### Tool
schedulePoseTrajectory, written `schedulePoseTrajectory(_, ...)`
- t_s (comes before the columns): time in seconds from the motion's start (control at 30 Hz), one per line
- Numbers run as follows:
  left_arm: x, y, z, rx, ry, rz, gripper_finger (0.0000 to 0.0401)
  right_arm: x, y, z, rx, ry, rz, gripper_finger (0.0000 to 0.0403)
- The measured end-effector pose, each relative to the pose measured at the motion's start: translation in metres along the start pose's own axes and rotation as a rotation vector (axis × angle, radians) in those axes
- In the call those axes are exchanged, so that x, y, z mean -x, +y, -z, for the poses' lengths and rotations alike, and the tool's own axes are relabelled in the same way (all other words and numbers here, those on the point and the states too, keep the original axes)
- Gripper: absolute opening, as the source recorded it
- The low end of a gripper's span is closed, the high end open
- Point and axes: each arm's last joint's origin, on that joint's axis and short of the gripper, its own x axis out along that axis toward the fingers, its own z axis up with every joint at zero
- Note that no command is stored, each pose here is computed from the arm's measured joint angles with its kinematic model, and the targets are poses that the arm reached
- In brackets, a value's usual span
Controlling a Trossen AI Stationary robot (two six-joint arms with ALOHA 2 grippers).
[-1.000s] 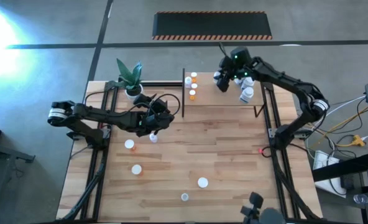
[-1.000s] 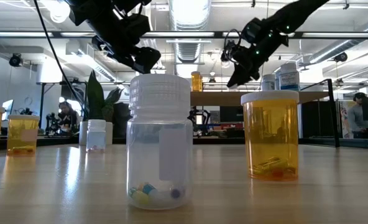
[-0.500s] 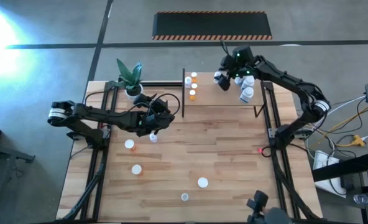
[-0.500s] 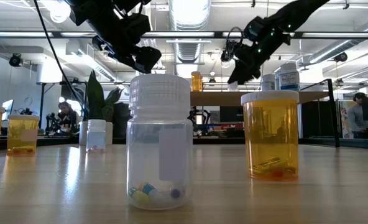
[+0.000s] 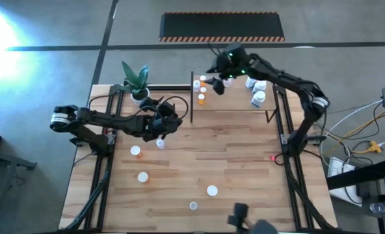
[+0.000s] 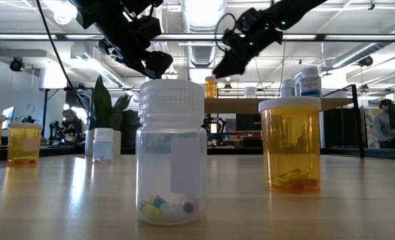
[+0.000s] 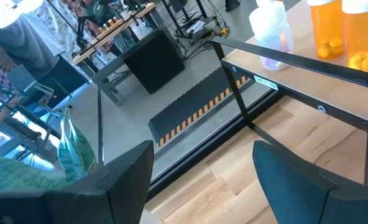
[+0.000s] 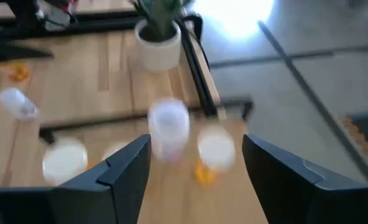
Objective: Pick and place medicine bottles onto shelf by color
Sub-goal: Adjust the transparent pill bottles on the shelf
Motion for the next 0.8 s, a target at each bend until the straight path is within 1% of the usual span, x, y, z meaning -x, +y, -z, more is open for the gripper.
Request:
schedulePoseTrajectory(0.1,0.0,0.0,0.0,0.0,0.0,0.001,0.0257,-0.014,-0.003,-0.014,0.049,-0.008,-0.016,0.0237)
schedulePoseTrajectory(0.2,0.0,0.0,0.0,0.0,0.0,0.001,0.0257,-0.025,-0.007,-0.02,0.053,0.03,-0.04,0.0237)
schedulePoseTrajectory(0.33,0.0,0.0,0.0,0.0,0.0,0.0,0.0257,-0.035,-0.012,-0.027,0.048,0.049,-0.129,0.0237)
schedulePoseTrajectory(0.5,0.0,0.0,0.0,-0.001,0.0,-0.001,0.0257,-0.05,-0.016,-0.025,0.054,0.129,-0.181,0.0237)
schedulePoseTrajectory(0.6,0.0,0.0,0.001,-0.002,0.0,-0.001,0.0257,-0.056,-0.017,-0.027,0.049,0.129,-0.226,0.0236)
schedulePoseTrajectory(0.8,0.0,0.0,0.001,-0.004,0.001,-0.001,0.0257,-0.065,-0.017,-0.023,0.067,0.162,-0.251,0.0235)
